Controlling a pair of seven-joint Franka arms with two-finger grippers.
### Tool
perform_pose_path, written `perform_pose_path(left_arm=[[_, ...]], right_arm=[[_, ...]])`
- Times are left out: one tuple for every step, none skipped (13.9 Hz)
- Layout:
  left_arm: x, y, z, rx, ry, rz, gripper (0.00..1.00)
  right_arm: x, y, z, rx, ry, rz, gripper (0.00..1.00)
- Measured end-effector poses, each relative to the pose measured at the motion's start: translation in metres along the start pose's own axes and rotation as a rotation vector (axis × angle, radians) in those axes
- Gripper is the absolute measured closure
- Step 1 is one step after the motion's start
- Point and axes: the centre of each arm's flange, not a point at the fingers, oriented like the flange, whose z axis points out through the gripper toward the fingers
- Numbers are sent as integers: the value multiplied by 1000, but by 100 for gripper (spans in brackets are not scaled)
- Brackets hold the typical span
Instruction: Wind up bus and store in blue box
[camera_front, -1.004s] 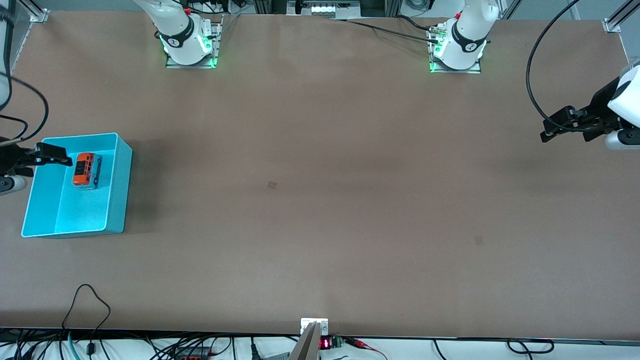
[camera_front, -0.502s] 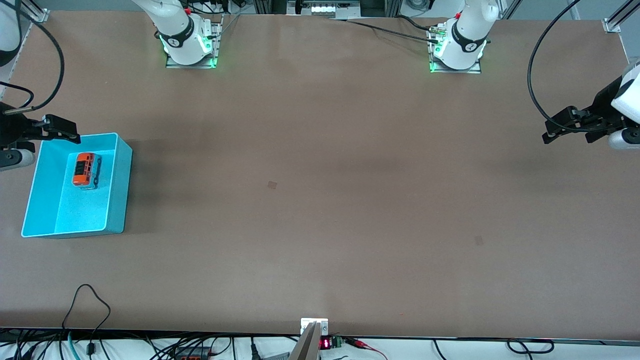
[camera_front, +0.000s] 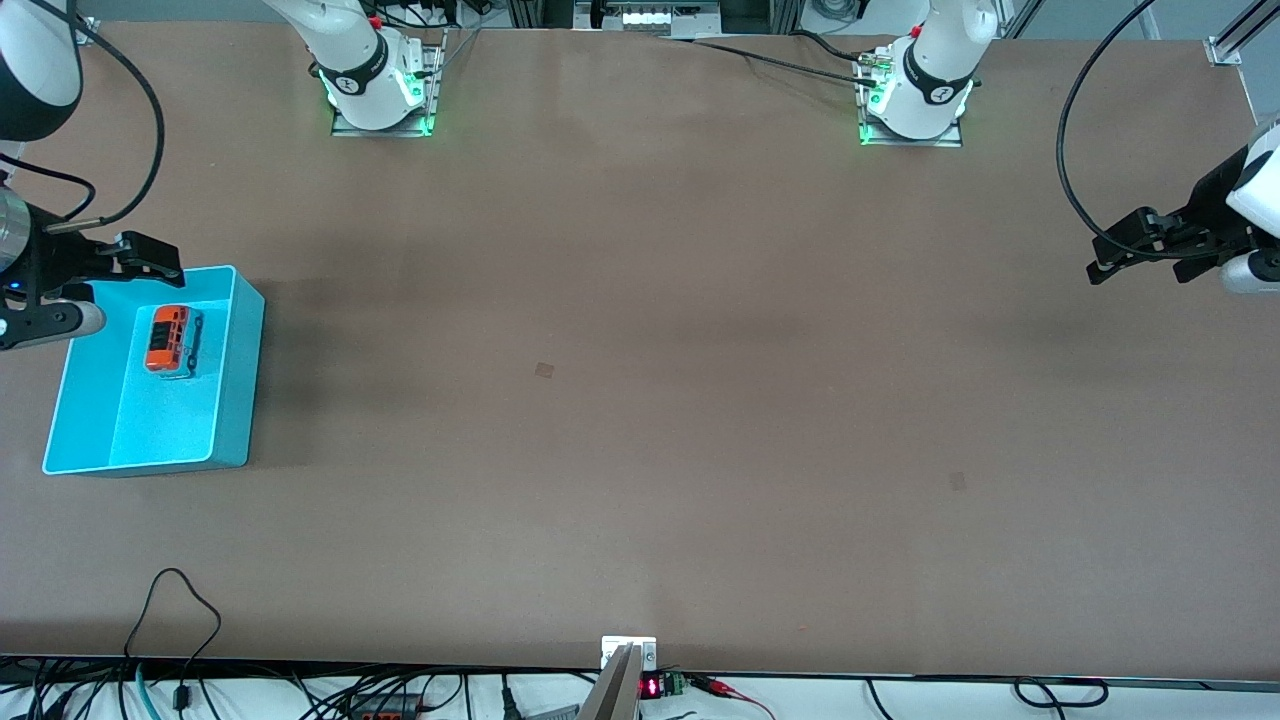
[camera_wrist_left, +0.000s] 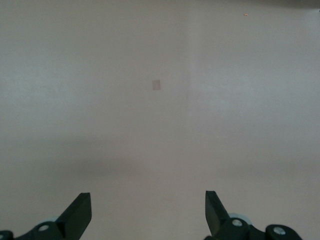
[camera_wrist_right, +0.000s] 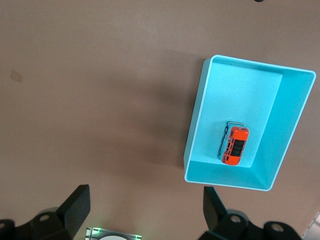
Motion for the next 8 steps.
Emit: perform_pose_path(left_arm=[[0,0,0,0,-1,0,0],[0,0,0,0,-2,0,0],[0,0,0,0,-4,0,0],[-1,0,1,0,-6,0,0],[-1,0,1,0,-7,0,0],[-1,0,1,0,-8,0,0],[-1,0,1,0,-9,0,0],[-1,0,1,0,-9,0,0]], right_arm=[[0,-3,-1,-1,2,1,0],[0,-4,-2,-2,3,3,0],[-2,-3,-2,-1,2,7,0],[-4,-2,-1,0,-3,10,0],[-7,-2,1,1,-8,13,0],[-10,-1,2,3,-13,16,0],[-14,1,4,4,-17,19,0],[-16,3,5,6,-19,23,0]])
